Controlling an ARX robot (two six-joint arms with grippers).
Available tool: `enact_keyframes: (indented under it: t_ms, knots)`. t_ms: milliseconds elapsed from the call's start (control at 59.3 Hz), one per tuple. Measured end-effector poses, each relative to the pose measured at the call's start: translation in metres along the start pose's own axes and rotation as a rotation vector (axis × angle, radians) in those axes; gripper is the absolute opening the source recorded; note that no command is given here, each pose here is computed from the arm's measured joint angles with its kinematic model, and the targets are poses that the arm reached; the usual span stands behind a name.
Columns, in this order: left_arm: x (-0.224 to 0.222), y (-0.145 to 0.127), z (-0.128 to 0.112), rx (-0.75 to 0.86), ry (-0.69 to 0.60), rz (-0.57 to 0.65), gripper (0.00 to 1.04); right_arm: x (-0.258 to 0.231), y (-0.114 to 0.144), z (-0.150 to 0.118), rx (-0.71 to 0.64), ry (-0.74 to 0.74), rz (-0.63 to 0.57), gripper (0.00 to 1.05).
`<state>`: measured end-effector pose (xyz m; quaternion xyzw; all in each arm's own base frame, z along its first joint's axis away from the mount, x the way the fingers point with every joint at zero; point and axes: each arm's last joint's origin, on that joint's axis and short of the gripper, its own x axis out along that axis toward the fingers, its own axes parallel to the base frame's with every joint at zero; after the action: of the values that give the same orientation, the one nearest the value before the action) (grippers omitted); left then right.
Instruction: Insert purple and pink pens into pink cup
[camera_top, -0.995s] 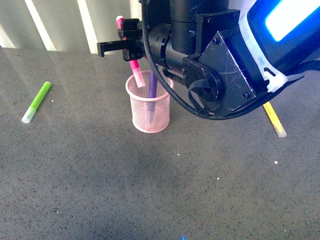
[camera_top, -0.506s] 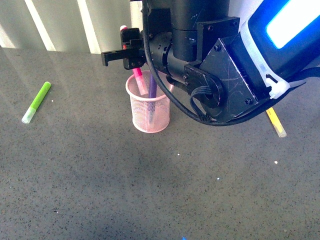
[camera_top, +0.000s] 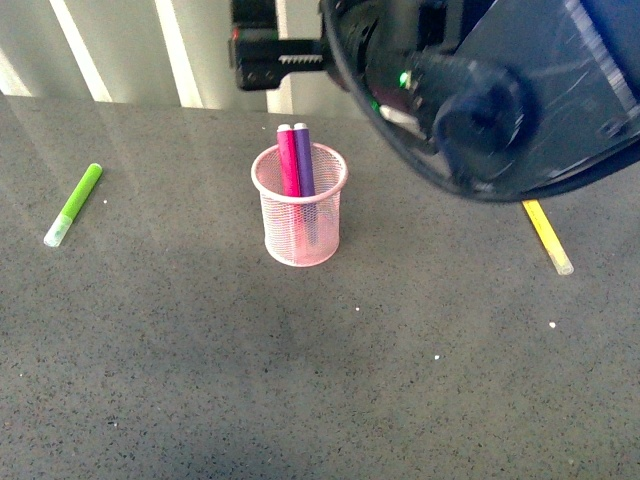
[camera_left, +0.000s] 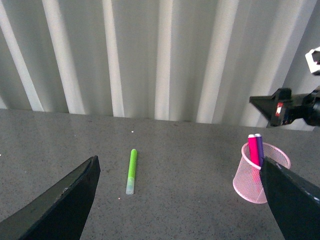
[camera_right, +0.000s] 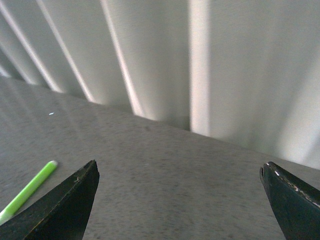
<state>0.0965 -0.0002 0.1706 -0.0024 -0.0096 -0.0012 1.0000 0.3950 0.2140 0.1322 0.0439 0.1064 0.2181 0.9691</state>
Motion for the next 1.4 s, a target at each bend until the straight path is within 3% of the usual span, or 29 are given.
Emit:
enact_keyframes:
  t_ms: [152,219,320,472,624,742,1012,1400]
  knots:
    - [0.0,0.0,0.0,0.0,0.0,0.0,0.98,-0.04,-0.033,0.026,-0.017,0.137,-0.316,0.98]
    - [0.0,0.0,0.0,0.0,0.0,0.0,0.98,-0.071,-0.049,0.03,-0.042,0.198,-0.394,0.98]
    - [0.0,0.0,0.0,0.0,0.0,0.0,0.98,-0.107,-0.062,0.033,-0.1,0.211,-0.464,0.98]
    - [0.0,0.0,0.0,0.0,0.0,0.0,0.98,-0.11,-0.059,0.036,-0.126,0.207,-0.444,0.98]
    - [0.0,0.0,0.0,0.0,-0.001,0.001,0.98,-0.138,-0.066,0.016,-0.1,-0.103,-0.406,0.72]
    - [0.0,0.0,0.0,0.0,-0.001,0.0,0.98,-0.176,-0.079,0.017,-0.091,-0.223,-0.431,0.51]
    - [0.0,0.0,0.0,0.0,-0.001,0.0,0.98,-0.232,-0.087,-0.004,-0.093,-0.197,-0.428,0.03]
    - [0.0,0.0,0.0,0.0,-0.001,0.0,0.98,-0.282,-0.087,-0.013,-0.091,-0.195,-0.435,0.03]
